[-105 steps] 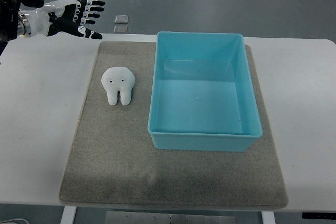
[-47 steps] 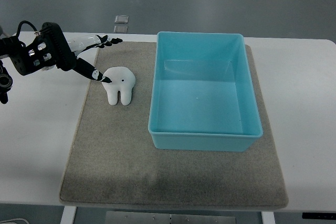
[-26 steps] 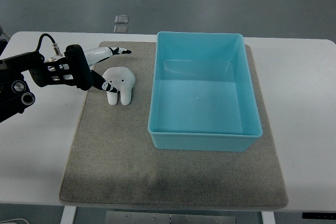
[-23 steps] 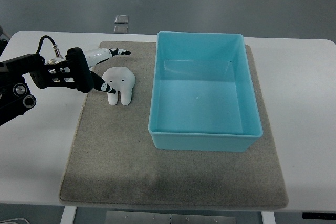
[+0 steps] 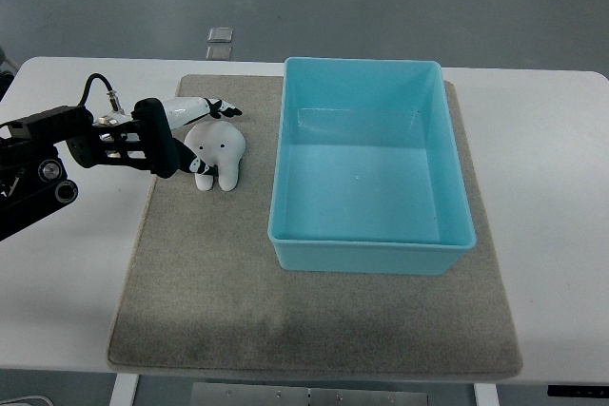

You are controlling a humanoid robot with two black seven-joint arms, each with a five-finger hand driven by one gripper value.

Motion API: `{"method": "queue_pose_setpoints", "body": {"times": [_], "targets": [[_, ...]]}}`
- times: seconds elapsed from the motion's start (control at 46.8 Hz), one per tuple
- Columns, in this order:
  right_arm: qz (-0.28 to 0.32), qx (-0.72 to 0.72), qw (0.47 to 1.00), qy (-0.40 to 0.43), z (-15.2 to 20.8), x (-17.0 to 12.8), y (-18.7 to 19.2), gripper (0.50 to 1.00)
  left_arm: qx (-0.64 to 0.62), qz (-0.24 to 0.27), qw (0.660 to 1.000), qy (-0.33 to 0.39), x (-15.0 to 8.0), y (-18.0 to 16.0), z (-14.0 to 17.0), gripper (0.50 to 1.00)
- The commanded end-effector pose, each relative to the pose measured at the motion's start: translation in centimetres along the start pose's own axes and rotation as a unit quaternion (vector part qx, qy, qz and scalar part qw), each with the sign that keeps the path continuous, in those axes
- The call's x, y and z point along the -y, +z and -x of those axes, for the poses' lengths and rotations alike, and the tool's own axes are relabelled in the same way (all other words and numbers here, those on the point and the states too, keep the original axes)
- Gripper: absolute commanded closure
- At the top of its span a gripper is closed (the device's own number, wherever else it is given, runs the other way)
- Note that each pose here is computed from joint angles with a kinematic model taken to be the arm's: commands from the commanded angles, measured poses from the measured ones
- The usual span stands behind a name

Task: Place white toy into blue box with left hand
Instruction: 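Close the left hand fingers around the white tooth toy, then lift the white tooth toy up off the mat with the left hand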

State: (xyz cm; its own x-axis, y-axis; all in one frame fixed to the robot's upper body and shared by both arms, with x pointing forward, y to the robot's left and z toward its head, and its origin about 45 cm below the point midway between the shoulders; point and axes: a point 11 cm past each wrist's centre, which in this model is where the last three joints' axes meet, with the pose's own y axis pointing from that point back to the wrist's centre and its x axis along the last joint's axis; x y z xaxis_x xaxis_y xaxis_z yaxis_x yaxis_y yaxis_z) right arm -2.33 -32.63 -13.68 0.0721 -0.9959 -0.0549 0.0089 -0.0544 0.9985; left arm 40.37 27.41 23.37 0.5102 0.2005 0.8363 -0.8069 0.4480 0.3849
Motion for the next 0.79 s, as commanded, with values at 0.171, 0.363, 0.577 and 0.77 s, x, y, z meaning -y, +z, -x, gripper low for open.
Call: {"method": "queue_pose_setpoints", "body": {"times": [0.171,0.363,0.577,0.77], "targets": [[0.0,0.0,1.0,0.0,0.0,0.0,0.0,0.564,-0.002,-0.012,1.0,-0.005,-0.04,-0.73,0.2,0.699],[0.0,0.0,1.0,0.0,0.0,0.0,0.0,0.564,0.0,-0.011,1.0,-0.006,0.0,-0.65,0.08,0.838],[0.0,0.0,1.0,0.0,0.0,0.0,0.0,0.564,0.0,-0.011,1.0,-0.011,0.02,-0.59,0.08,0.947],[0.0,0.0,1.0,0.0,0.0,0.0,0.0,0.564,0.003,-0.009,1.0,-0.026,0.04,-0.47,0.0,1.0]]}}
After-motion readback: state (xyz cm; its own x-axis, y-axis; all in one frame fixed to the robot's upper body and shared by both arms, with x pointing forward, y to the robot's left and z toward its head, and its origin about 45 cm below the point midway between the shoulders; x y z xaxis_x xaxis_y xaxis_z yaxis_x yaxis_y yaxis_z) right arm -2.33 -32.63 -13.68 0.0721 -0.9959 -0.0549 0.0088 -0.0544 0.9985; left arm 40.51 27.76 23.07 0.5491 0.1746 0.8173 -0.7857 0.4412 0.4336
